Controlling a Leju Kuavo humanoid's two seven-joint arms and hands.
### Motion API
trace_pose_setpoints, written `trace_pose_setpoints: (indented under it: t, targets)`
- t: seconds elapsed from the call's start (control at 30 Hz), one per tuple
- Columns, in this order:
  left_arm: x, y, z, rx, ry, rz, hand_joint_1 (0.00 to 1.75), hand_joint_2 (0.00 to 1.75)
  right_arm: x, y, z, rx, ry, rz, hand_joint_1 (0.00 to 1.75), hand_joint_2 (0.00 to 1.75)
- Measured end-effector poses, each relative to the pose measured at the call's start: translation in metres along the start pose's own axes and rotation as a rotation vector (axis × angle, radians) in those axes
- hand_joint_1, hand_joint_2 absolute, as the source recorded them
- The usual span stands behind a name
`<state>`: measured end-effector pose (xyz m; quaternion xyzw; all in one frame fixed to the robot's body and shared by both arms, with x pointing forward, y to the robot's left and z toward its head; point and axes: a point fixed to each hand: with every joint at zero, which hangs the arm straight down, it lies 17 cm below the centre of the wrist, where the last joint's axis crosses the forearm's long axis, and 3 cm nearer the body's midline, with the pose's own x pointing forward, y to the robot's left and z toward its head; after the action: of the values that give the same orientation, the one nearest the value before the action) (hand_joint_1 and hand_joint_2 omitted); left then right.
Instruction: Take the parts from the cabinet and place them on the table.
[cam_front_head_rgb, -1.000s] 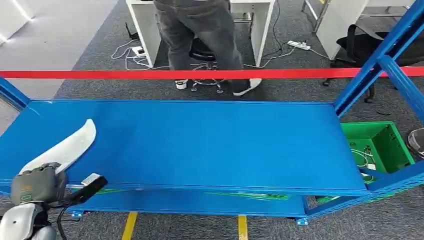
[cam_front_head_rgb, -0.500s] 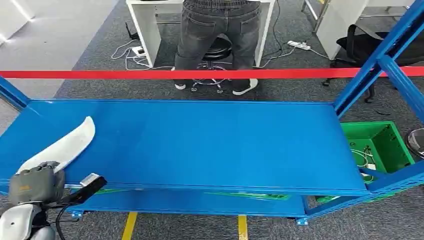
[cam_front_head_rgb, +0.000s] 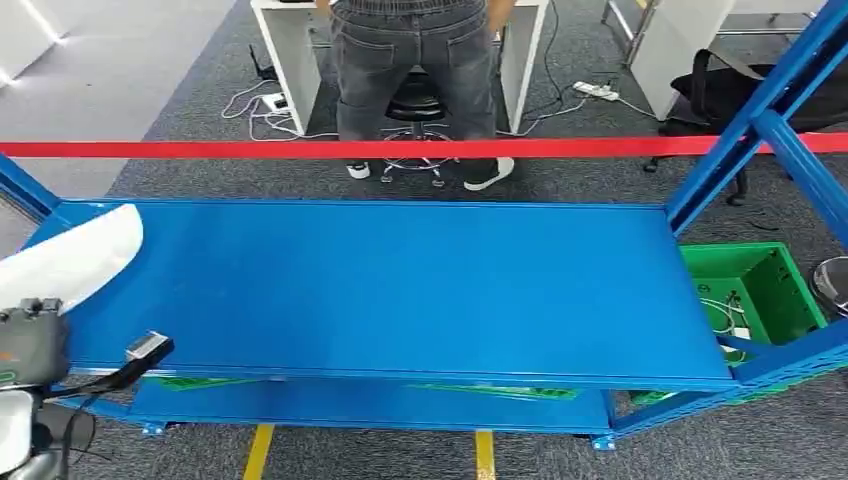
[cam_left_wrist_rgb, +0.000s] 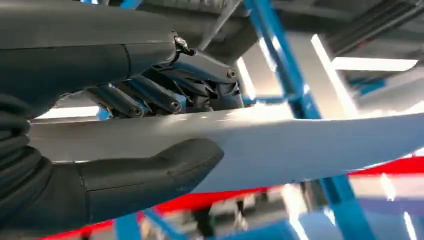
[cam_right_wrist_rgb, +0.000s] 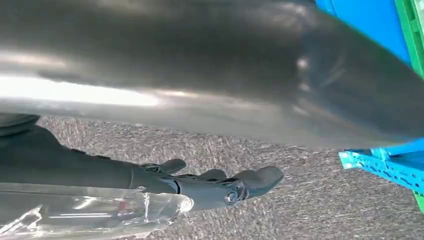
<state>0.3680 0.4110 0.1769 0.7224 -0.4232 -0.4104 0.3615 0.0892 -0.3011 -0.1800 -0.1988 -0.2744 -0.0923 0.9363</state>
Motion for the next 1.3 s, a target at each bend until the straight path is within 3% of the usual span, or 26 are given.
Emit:
trace_pose_setpoints:
  t: [0.17, 0.53, 1.3]
  targets:
    - [0.01, 0.014, -0.005, 0.039, -0.072, -0.02, 1.75, 1.75, 0.001, 0.003, 0.0, 0.011, -0.011, -0.004, 0.0, 0.0]
    - [0.029, 0.013, 0.005, 0.028, -0.135, -0.013, 1.75, 1.75, -0.002, 0.005, 0.001, 0.018, 0.0, -0.009, 0.0, 0.0]
    - [0.038, 0.015, 0.007, 0.027, -0.149, 0.001, 1.75, 1.75, -0.002, 0.01, 0.002, 0.023, 0.002, -0.003, 0.0, 0.0]
